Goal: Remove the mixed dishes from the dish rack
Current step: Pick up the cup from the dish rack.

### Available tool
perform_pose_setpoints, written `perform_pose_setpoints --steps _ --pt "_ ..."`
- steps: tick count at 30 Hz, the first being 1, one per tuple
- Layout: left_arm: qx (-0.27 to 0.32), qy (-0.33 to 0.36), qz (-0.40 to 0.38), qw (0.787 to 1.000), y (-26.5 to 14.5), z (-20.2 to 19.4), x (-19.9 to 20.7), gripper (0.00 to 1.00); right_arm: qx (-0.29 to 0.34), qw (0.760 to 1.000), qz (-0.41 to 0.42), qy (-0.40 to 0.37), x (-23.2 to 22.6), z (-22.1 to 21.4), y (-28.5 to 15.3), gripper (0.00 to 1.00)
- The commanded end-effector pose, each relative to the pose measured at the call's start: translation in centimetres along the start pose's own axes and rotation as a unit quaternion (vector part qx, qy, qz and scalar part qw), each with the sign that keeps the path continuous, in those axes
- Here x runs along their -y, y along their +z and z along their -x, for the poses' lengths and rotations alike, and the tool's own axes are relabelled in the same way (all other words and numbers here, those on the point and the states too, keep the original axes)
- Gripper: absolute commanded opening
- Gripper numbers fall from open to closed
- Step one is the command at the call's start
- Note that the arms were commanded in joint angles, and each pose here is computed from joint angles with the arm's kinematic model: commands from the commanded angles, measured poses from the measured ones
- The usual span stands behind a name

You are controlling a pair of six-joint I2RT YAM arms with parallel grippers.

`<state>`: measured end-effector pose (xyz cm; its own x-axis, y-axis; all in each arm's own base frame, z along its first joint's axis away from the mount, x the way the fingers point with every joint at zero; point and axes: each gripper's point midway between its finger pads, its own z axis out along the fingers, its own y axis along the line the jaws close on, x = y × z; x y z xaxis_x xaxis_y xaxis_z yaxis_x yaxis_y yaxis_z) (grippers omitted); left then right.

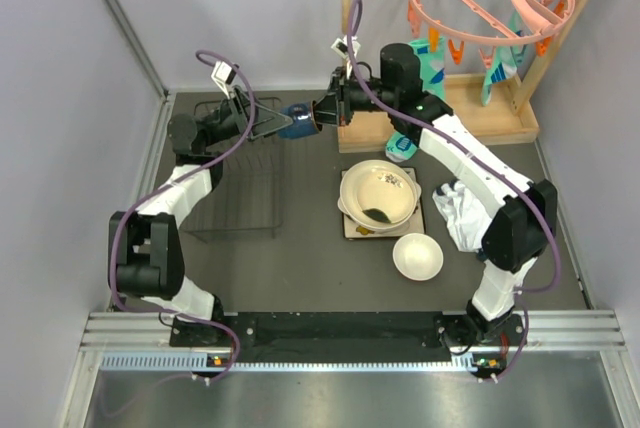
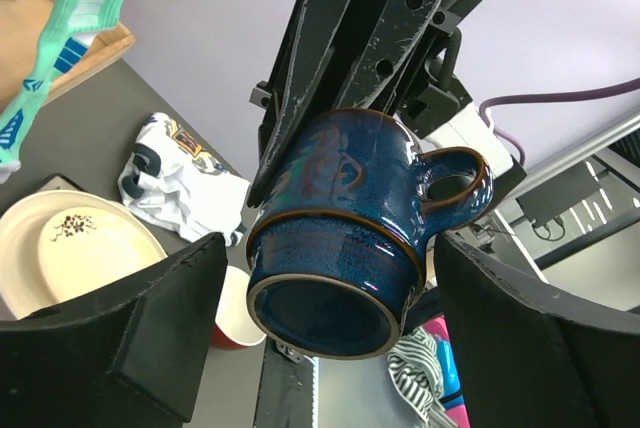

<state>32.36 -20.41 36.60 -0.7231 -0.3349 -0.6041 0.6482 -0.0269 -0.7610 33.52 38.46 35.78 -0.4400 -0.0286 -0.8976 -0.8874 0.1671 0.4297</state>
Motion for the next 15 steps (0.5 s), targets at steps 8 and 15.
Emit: perform_pose_setpoints --steps 8,15 --pt "0.026 0.022 0.012 0.999 -0.8 1.2 0.2 0.93 0.026 0.997 0.042 -0.053 -4.4 2.7 -1.8 0.0" --pt "0.034 0.033 0.021 0.999 -1.7 1.7 0.3 0.97 0.03 0.998 0.027 -0.052 -3.5 2.9 -2.8 0.0"
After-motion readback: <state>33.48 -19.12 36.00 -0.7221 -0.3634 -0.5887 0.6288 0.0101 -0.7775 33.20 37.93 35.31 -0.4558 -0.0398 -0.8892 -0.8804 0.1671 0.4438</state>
